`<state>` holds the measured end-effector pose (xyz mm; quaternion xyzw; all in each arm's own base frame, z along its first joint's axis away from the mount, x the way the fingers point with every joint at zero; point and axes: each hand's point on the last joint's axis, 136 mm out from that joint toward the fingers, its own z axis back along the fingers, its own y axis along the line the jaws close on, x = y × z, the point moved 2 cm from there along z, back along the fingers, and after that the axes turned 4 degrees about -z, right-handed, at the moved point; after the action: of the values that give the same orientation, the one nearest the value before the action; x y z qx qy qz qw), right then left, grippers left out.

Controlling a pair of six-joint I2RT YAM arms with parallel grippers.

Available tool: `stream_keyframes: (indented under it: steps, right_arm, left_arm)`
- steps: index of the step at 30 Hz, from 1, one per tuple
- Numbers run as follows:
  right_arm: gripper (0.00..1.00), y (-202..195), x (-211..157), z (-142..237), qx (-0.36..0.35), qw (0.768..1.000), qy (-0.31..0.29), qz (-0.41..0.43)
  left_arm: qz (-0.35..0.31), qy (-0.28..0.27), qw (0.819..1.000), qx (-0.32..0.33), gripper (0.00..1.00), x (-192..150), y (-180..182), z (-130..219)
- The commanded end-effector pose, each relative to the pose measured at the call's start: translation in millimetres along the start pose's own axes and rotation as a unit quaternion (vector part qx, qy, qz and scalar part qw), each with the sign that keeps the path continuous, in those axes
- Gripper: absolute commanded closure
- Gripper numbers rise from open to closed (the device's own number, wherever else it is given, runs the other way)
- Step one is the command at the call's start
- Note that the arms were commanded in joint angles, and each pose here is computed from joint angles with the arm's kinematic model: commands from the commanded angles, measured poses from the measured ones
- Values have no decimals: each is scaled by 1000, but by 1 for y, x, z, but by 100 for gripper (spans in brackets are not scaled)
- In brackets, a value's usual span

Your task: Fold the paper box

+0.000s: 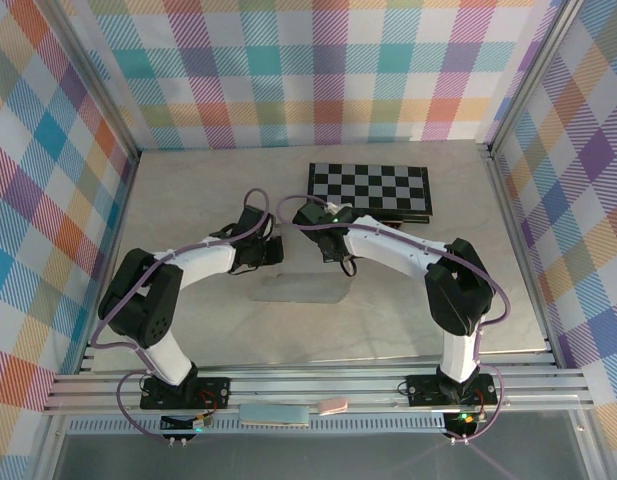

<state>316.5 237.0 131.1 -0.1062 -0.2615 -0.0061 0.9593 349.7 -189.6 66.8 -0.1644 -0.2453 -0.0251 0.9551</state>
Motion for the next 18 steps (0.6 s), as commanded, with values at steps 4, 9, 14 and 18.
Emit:
stream_keyframes:
  steps: [4, 9, 14, 18]
  right_arm:
    - [100, -5, -3, 2, -16, 1000, 7, 2]
    - [100, -5, -3, 0, -26, 1000, 13, 0]
    - [100, -4, -3, -1, -29, 999, 17, 0]
    - [100, -4, -4, -1, -31, 999, 19, 2]
  left_arm:
    - [4, 39, 986, 164, 100, -32, 39, -1]
    - [1, 43, 971, 235, 100, -46, 54, 2]
    - [1, 41, 965, 258, 100, -53, 62, 2]
    - [7, 41, 963, 266, 100, -55, 65, 2]
